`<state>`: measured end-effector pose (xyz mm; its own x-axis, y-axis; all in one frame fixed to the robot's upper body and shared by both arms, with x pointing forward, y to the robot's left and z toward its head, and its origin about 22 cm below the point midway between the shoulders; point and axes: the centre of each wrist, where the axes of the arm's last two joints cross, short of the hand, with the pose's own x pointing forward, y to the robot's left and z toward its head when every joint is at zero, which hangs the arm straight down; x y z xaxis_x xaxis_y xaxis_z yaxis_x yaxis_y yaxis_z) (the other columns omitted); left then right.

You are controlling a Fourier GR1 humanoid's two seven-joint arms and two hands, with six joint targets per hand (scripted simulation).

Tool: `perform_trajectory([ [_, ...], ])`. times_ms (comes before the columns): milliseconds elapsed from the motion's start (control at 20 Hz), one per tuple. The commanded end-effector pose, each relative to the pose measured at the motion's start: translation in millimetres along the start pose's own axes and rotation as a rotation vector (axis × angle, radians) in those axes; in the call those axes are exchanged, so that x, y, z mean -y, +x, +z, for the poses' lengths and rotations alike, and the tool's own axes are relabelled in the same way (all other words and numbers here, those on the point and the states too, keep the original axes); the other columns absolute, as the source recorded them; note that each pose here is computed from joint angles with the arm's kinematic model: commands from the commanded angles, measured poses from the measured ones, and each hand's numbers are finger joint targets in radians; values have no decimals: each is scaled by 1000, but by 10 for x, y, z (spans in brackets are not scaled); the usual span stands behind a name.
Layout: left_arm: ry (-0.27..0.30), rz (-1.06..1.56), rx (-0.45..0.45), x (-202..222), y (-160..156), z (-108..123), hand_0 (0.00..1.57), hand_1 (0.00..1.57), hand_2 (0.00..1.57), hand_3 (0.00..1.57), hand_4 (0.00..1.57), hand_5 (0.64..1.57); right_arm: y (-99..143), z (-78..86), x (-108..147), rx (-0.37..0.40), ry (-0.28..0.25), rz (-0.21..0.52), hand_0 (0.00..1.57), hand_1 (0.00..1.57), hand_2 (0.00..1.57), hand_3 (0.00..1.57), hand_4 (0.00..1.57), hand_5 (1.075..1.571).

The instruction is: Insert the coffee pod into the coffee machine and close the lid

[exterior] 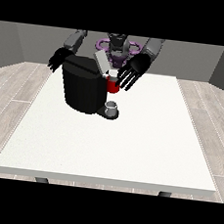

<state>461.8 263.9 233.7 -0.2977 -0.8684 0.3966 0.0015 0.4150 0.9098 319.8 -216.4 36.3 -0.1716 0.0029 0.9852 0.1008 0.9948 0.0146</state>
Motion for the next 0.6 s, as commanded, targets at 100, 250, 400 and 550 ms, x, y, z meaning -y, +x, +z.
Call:
perform_trajectory([
  [100,-38,-5,-5,40,-58,19,0,0,0,0,0,1571,13,-11,19,-29,-26,15,0,0,0,0,348,1571],
  [250,-78,-2,9,234,181,-70,0,0,0,0,0,1571,-241,90,100,-72,-48,20,0,0,0,0,387,1571],
  [400,-71,-17,2,198,81,-15,0,0,0,0,0,1571,-338,164,187,-59,-44,18,0,0,0,0,424,1571],
  [550,-64,-3,-19,236,-85,55,0,0,0,0,0,1571,-189,109,178,-94,-41,-3,0,0,0,0,363,1571],
])
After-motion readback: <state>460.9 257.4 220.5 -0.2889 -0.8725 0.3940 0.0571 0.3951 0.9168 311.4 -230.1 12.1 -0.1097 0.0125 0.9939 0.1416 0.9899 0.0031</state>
